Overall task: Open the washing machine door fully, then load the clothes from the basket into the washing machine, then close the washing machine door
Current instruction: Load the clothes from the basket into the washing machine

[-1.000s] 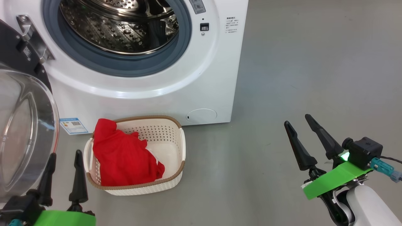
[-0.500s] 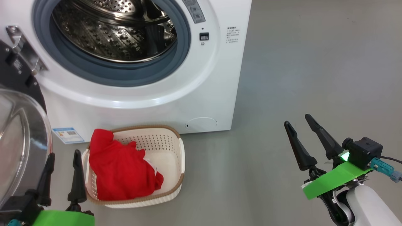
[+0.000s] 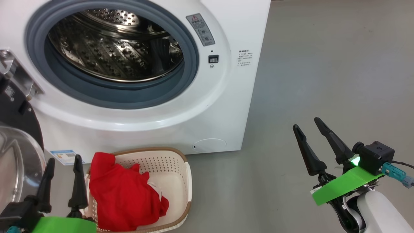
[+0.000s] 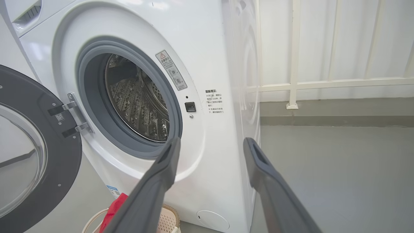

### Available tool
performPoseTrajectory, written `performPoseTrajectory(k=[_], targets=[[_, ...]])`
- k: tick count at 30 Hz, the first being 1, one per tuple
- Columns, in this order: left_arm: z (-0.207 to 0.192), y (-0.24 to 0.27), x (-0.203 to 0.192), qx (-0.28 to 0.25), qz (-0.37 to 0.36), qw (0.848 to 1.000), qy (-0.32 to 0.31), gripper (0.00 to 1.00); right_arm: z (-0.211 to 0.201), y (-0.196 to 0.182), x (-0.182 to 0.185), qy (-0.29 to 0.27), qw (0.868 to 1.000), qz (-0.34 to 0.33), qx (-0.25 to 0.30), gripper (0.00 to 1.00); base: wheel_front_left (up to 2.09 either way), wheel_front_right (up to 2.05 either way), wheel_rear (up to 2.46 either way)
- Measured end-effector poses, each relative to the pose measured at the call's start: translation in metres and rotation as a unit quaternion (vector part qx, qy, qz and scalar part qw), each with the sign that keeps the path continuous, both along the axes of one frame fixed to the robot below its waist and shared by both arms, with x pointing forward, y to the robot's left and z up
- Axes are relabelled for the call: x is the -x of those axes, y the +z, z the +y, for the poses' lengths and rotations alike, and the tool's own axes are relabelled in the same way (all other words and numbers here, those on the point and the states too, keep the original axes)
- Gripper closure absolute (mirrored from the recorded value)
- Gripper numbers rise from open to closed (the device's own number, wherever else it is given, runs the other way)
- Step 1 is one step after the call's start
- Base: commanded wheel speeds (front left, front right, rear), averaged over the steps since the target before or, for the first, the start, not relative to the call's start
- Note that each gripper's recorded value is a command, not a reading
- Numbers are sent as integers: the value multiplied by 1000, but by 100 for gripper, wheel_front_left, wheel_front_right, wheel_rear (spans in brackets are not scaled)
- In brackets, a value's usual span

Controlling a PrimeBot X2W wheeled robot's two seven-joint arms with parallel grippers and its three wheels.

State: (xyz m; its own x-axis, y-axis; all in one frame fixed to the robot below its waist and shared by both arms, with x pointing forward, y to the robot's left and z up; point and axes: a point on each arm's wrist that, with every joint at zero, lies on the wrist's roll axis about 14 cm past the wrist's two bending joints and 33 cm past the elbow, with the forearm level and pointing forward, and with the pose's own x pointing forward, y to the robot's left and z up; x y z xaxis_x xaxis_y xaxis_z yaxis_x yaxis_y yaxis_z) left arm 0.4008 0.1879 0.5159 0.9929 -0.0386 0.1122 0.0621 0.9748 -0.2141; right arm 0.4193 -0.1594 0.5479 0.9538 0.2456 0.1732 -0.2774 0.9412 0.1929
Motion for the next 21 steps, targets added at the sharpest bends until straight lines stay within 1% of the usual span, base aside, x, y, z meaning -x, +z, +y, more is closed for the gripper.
performPoseTrajectory(k=[4,21], targets=[[0,-1,0,0,1,1000,0,0,1,-1,-1,1,1000,1,0,0,29,-29,0],[1,-3,0,0,5,1000,-1,0,2,-3,-2,2,1000,4,-1,0,0,0,0]])
